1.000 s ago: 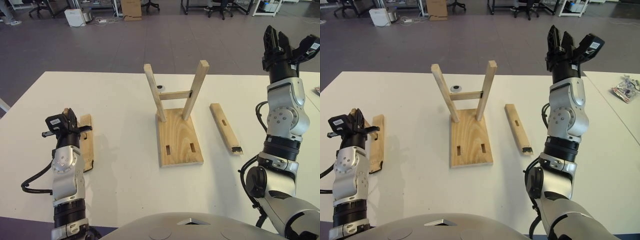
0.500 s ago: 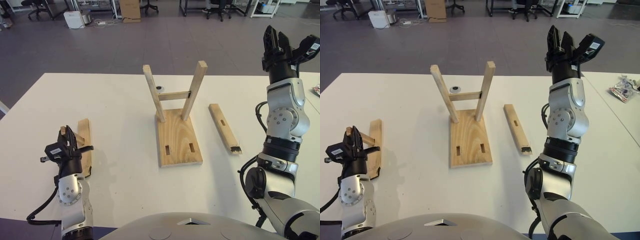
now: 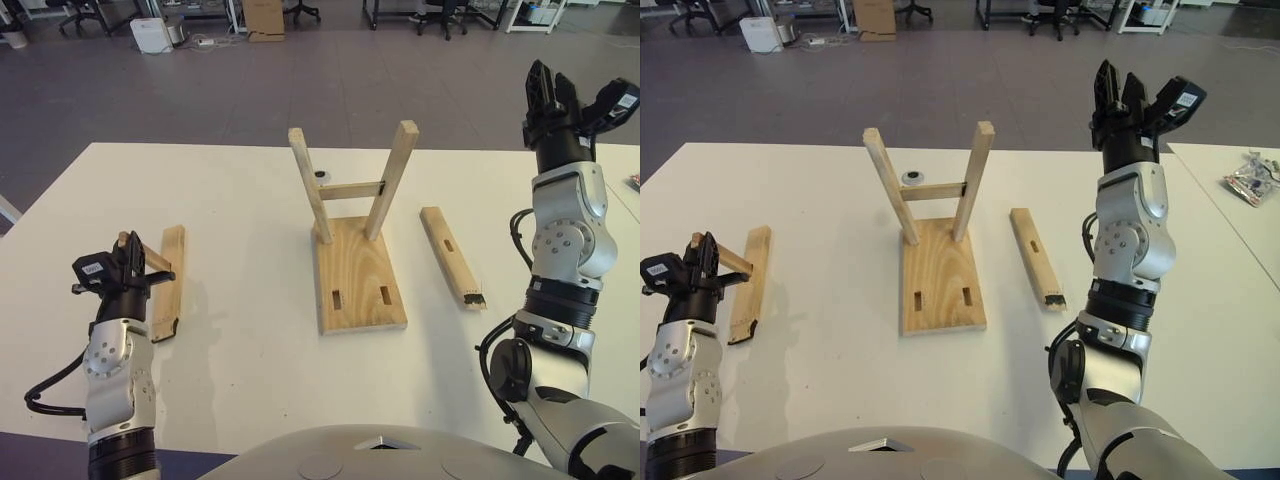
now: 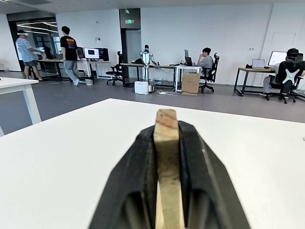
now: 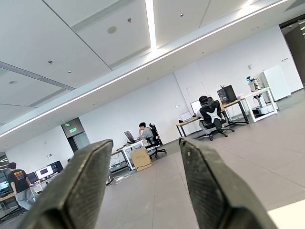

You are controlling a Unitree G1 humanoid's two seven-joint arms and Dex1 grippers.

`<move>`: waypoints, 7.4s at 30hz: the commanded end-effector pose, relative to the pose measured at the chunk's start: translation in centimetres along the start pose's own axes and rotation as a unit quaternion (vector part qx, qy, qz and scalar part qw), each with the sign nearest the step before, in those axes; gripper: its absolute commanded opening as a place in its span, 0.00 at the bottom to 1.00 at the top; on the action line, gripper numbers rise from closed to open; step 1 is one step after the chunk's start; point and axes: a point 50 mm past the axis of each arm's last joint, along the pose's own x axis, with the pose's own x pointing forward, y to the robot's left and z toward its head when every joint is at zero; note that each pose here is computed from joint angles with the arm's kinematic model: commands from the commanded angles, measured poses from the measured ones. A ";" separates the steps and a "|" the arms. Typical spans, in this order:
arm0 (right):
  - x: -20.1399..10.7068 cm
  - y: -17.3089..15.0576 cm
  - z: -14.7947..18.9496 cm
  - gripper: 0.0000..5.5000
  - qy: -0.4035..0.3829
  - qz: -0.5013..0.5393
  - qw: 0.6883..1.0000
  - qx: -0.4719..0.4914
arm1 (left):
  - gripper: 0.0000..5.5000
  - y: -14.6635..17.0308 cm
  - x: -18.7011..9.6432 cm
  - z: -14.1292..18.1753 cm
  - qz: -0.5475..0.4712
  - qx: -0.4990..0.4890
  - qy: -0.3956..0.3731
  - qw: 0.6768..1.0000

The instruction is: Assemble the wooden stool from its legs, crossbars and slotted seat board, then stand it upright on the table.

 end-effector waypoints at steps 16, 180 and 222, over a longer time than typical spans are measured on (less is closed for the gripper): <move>-0.9 0.4 -0.9 0.47 0.017 -0.011 1.000 0.021 | 0.16 0.9 -1.1 -5.5 -0.040 0.009 0.217 0.975; -6.4 2.5 -3.0 0.37 0.282 0.672 0.685 0.014 | 0.54 -7.6 -1.0 -1.9 -0.292 -0.173 0.069 0.938; -12.7 -1.4 -11.9 0.53 0.597 0.525 0.606 0.021 | 0.54 -8.9 -2.9 -2.8 -0.264 -0.203 0.076 0.940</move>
